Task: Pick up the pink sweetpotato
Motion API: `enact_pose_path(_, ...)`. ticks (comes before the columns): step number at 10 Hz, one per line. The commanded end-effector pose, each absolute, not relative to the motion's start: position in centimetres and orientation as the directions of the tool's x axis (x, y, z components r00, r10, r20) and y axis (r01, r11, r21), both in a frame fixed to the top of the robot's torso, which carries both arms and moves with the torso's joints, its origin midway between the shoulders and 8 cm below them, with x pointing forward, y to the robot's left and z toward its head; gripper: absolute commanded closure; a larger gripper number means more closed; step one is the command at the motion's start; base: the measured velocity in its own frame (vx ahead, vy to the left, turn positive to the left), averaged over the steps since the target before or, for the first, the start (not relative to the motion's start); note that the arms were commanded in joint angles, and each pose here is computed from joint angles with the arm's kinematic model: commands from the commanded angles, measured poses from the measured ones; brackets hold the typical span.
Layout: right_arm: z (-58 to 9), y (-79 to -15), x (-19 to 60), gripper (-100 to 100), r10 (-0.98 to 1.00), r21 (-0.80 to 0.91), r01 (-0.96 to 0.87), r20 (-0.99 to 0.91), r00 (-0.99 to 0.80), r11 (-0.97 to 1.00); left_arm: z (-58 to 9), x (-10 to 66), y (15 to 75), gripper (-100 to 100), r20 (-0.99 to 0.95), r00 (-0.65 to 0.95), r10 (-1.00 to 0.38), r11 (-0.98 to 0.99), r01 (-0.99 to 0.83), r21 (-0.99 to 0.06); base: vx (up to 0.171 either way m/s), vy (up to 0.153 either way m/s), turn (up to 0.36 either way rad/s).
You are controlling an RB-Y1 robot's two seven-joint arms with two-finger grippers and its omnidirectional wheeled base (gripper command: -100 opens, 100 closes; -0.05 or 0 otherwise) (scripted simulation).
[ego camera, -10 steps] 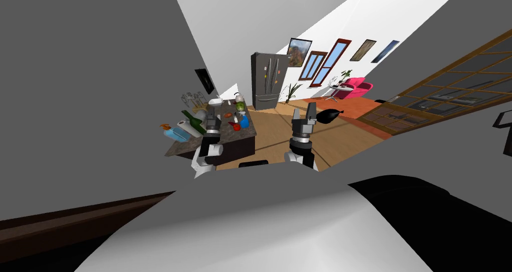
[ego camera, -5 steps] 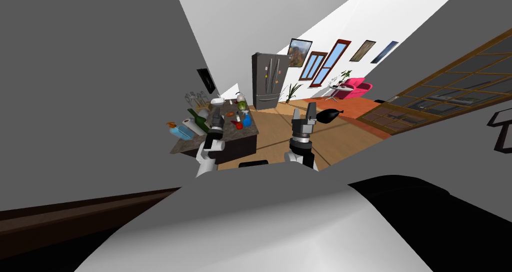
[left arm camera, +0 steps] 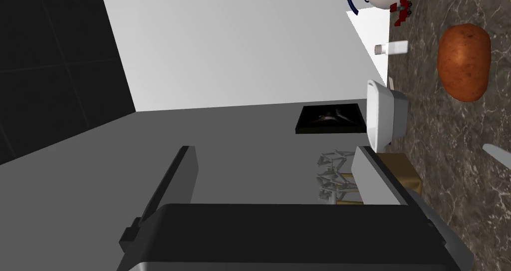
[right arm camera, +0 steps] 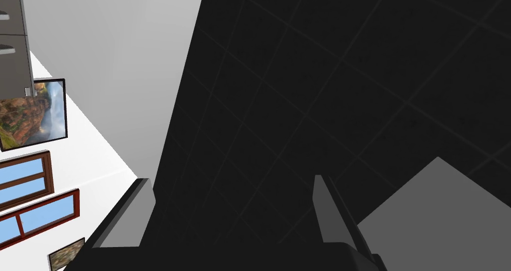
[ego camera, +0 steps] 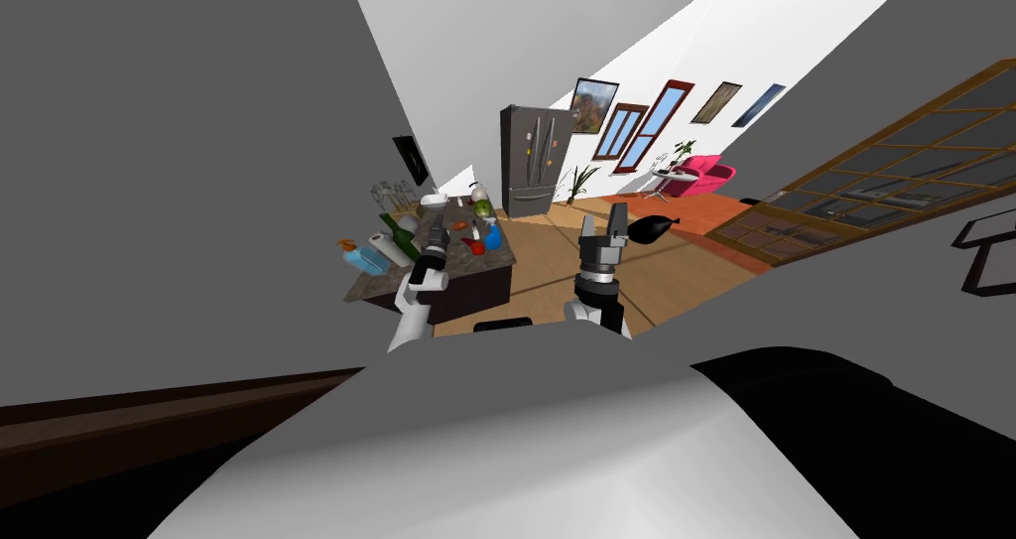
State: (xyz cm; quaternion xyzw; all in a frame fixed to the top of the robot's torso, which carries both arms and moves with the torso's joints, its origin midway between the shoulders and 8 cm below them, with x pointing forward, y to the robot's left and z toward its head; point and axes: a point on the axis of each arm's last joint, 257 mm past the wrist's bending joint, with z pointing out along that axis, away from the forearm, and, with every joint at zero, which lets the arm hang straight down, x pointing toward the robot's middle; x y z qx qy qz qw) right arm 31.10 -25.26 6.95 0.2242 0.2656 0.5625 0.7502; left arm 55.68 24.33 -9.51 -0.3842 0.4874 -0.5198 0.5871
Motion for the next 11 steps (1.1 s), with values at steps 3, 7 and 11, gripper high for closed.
enact_pose_path(3, 6.9, -25.3, 31.1, 0, 0.963, 0.635, -0.725, -0.146, 0.226, 0.267, -11.7, 58.7, 23.5, -100, -0.172, -0.043, -0.984, 0.165, 0.135, -0.977, -0.024, 0.024, -0.021)
enact_pose_path(7, 6.9, -25.3, 31.1, 0, 0.963, 0.635, -0.725, -0.146, 0.226, 0.267, -14.0, 60.3, 23.1, -100, -0.171, -0.062, -0.983, 0.168, 0.044, -0.985, -0.017, 0.019, -0.015)
enact_pose_path(11, 6.9, -25.3, 31.1, 0, 0.963, 0.635, -0.725, -0.146, 0.226, 0.267, -16.5, 62.6, 21.9, -100, -0.167, -0.096, -0.981, 0.175, -0.075, -0.982, -0.011, 0.015, -0.029)
